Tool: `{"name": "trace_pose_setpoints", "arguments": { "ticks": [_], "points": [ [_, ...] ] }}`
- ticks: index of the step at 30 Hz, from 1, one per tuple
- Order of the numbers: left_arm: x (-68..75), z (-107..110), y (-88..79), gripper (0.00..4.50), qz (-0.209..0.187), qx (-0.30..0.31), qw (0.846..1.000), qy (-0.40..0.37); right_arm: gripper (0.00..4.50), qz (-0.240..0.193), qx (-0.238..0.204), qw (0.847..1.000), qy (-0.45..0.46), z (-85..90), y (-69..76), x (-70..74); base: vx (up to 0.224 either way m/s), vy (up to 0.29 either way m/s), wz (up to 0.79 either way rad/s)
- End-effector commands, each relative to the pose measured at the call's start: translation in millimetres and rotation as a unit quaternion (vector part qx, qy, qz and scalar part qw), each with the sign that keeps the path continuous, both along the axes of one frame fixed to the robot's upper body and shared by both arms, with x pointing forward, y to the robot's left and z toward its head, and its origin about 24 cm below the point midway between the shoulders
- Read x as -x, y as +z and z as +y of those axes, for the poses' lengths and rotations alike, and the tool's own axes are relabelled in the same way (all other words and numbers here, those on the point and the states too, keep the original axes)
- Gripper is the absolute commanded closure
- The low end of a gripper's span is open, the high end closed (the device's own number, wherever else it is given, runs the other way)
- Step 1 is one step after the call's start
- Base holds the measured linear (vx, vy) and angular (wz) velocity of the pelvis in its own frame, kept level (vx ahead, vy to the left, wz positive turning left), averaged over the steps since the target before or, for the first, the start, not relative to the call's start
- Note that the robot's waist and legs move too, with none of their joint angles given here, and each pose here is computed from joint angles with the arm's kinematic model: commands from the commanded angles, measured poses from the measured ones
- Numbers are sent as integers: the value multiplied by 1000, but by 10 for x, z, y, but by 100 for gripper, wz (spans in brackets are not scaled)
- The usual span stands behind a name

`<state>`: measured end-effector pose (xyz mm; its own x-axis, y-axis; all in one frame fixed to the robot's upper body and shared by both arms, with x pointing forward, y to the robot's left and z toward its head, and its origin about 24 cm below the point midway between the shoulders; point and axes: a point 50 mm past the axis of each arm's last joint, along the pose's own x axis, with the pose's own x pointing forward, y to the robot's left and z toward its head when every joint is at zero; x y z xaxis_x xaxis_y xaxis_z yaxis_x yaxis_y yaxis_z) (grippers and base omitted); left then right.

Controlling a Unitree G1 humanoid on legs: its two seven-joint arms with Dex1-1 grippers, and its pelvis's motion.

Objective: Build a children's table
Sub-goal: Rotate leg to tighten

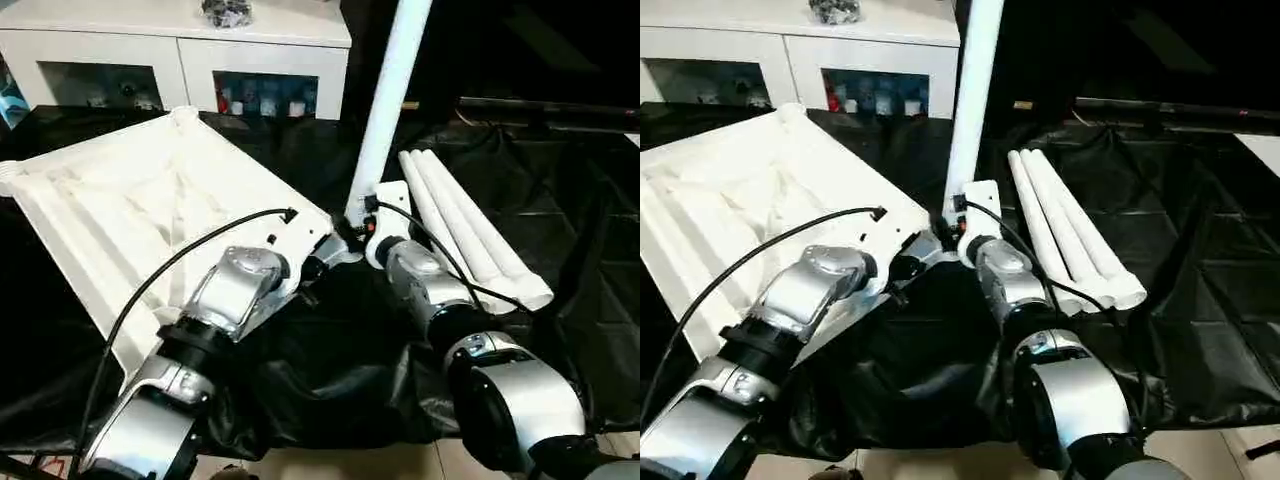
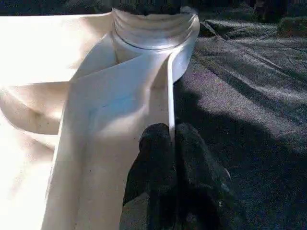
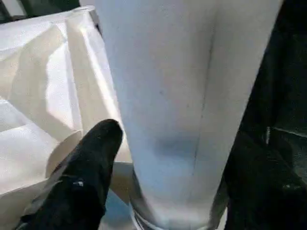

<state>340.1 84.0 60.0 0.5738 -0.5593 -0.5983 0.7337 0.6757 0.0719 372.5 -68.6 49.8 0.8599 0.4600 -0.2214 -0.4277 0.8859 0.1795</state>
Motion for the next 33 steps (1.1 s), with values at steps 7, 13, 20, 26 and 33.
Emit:
{"name": "trace_pose_setpoints", "arguments": {
  "ticks": [7,13,20,26,33],
  "points": [
    [72,-117,98,450,-22,26,997,-68,27,25,7,998,49,65,-85,59,0,0,0],
    [103,-81,90,450,-20,30,996,-85,27,5,25,994,102,23,-32,56,0,0,0],
    [158,22,92,450,-14,34,993,-109,27,-22,53,978,200,-67,12,108,0,0,0],
    [190,110,99,450,-14,36,990,-134,27,-42,70,963,258,-180,43,168,0,0,0],
    [271,227,103,450,-1,37,982,-187,27,-45,74,942,325,-301,70,287,0,0,0]
  ]
}}
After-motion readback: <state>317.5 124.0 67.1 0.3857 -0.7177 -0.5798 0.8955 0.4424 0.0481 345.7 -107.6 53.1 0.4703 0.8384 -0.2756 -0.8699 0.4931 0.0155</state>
